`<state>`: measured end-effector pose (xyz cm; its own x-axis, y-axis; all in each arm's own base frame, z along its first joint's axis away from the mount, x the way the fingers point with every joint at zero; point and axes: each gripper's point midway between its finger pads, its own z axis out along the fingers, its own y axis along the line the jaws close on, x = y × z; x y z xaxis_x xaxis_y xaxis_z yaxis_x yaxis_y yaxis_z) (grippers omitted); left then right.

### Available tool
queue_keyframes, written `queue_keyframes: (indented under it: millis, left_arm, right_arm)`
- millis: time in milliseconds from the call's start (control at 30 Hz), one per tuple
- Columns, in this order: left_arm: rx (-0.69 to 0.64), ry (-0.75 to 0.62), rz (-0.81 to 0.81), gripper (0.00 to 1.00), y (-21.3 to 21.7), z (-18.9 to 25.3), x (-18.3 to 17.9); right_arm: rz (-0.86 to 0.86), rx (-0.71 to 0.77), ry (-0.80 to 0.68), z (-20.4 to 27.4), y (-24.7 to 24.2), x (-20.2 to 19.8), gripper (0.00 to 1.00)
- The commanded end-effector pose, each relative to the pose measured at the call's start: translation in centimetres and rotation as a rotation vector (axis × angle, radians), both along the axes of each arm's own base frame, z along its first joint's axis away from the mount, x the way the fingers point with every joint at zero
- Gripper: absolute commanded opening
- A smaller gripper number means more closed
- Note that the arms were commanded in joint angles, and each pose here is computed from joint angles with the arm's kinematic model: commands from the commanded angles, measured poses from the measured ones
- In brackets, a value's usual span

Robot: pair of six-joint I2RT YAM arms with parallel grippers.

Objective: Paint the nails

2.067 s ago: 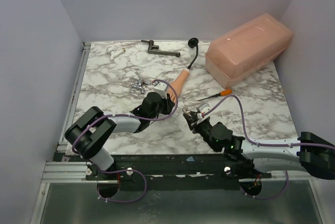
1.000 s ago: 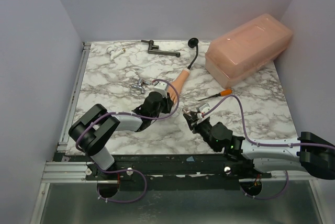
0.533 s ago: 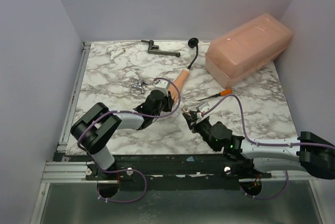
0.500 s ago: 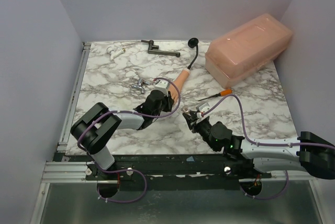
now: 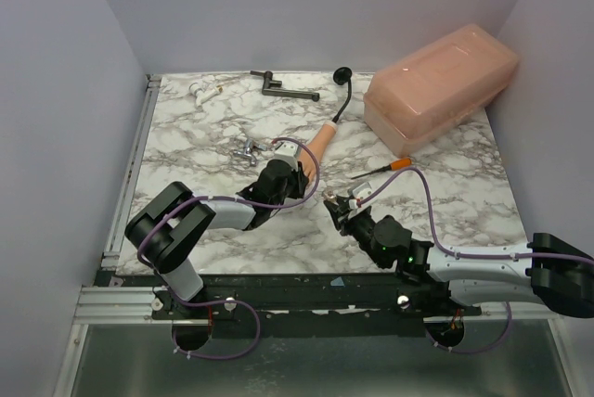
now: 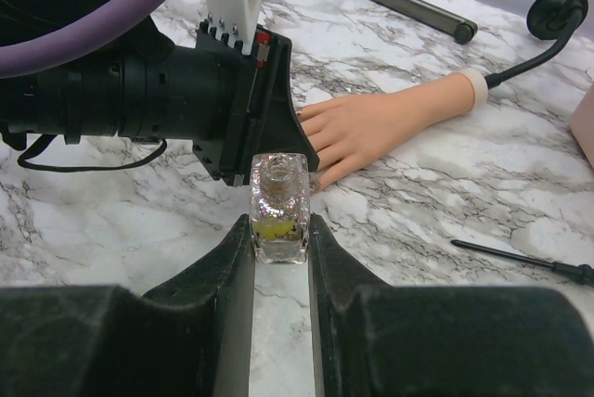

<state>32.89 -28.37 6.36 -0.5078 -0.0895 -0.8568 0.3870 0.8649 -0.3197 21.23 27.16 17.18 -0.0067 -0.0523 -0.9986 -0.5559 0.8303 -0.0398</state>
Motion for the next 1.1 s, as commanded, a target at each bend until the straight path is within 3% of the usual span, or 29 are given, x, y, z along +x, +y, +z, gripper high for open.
queue_keyframes:
  millis: [0, 1067]
  left_arm:
    - [0.001, 0.020, 0.019, 0.00, 0.3, -0.4, 0.0]
    - [-0.009, 0.070, 0.062, 0.00, 1.4, -1.3, -1.1]
  right_arm:
    - [-0.026, 0.041, -0.006, 1.3, 0.1, 0.4, 0.01]
    - [-0.027, 0.046, -0.008, 1.3, 0.0, 0.4, 0.01]
